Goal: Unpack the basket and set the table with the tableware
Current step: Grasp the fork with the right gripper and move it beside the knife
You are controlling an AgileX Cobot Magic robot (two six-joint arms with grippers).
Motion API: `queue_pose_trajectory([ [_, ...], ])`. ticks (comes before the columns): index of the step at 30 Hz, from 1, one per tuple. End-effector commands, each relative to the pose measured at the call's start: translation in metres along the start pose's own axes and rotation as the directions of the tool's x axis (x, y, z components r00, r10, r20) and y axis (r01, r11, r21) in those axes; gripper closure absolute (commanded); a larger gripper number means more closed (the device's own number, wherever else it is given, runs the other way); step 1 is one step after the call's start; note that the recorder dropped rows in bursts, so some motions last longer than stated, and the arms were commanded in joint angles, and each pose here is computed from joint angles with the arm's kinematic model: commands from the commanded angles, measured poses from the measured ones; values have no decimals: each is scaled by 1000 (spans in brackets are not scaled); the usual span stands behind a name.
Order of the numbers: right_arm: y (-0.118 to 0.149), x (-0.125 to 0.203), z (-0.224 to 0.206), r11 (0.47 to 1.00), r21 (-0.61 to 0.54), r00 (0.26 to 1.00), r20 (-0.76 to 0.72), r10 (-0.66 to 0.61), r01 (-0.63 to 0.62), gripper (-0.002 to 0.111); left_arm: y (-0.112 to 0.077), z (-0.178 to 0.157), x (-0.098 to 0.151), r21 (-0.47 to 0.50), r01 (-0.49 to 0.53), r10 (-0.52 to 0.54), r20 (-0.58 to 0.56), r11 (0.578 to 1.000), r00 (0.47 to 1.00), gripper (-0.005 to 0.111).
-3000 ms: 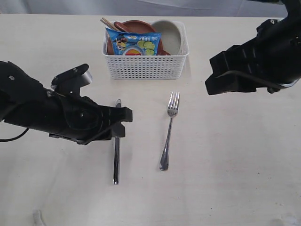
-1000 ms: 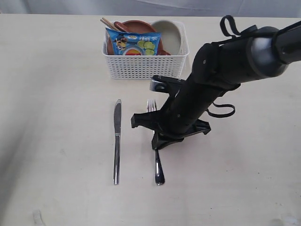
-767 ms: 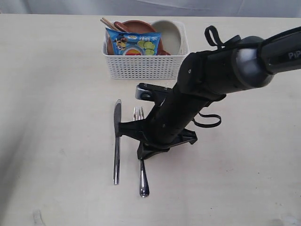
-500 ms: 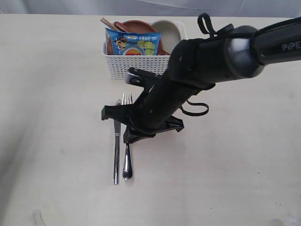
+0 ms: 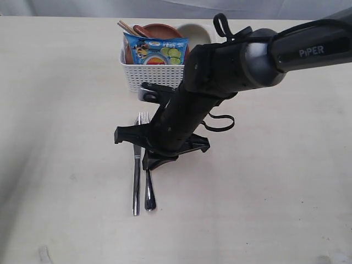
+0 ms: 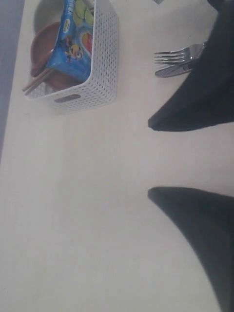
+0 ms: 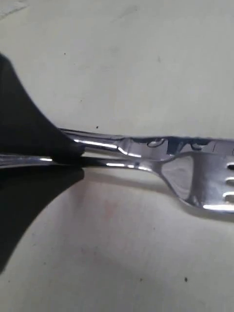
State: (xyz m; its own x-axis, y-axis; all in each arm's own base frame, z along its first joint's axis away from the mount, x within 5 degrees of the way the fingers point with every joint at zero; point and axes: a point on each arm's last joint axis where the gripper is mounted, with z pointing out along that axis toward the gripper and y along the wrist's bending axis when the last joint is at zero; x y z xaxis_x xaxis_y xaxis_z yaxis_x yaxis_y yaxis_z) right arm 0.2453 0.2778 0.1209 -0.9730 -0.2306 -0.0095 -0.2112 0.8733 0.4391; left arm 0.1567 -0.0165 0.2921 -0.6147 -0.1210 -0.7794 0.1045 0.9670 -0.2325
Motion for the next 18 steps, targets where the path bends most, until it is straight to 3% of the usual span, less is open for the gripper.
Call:
queue_pose_trajectory([
  [1,-3,0,-1,998,57,1000,2,-13,13,109,0,-1,0,-2,-1,1,8,1000,1000,70],
  [18,-2,0,-1,999,47,1000,2,-6,6,108,0,-1,0,-2,-1,1,8,1000,1000,70],
])
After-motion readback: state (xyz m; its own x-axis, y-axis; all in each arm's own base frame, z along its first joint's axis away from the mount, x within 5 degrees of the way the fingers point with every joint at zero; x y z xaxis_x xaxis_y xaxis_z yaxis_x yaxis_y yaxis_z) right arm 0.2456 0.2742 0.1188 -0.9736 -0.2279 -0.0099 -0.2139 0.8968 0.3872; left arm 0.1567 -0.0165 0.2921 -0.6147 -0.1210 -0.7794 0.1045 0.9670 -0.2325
